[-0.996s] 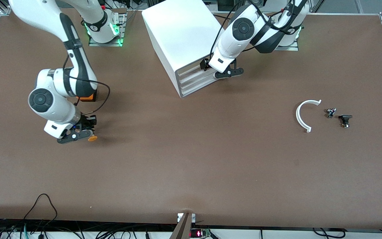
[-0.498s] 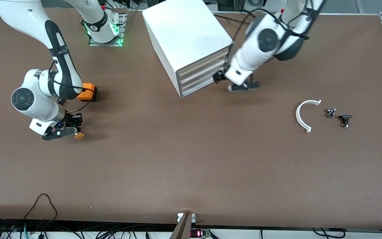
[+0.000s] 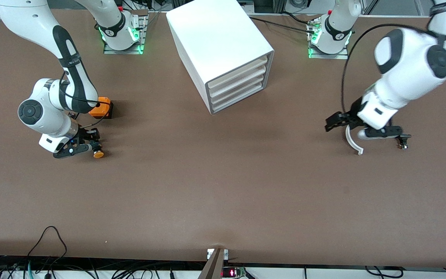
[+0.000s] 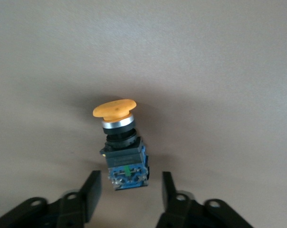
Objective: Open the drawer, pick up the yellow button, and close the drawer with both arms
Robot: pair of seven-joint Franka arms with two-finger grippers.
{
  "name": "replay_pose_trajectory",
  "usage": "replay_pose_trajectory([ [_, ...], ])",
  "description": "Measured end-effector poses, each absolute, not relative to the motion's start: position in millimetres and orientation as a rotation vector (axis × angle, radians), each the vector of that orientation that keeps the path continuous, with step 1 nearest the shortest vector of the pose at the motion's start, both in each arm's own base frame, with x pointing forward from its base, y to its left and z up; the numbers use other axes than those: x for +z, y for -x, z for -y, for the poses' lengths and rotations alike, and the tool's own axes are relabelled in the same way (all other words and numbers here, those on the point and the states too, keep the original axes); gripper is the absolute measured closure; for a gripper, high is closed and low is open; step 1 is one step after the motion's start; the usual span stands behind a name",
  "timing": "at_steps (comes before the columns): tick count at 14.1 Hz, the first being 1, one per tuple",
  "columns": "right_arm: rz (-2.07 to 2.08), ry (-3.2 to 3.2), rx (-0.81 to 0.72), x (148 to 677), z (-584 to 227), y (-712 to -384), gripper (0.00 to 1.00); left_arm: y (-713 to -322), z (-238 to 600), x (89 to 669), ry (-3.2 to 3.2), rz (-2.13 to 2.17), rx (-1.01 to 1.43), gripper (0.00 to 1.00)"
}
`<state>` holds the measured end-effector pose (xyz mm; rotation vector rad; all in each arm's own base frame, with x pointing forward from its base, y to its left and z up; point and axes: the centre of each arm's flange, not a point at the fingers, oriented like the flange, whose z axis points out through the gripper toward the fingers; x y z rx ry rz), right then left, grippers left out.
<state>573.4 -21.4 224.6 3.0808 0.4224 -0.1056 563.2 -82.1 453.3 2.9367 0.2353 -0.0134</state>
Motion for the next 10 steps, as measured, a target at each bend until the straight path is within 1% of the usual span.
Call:
replay_pose_trajectory([
  [1,-0.406,-3.117,-0.121,236,14,-577,0.23,-564,70,475,-2.981,-0.204,-0.047,0.00],
  [3,-0.414,-3.163,-0.147,270,-1,-592,0.03,-561,55,517,-3.092,-0.128,-0.052,0.00],
  [4,-0.422,-3.175,-0.154,289,-6,-601,0.00,-558,52,533,-3.121,-0.101,-0.049,0.00],
  [6,-0.392,-3.196,-0.166,325,-14,-616,0.00,-551,42,549,-3.142,-0.077,-0.074,0.00],
  [10,-0.303,-3.226,-0.181,383,-48,-635,0.00,-545,30,554,-3.159,-0.073,-0.111,0.00],
])
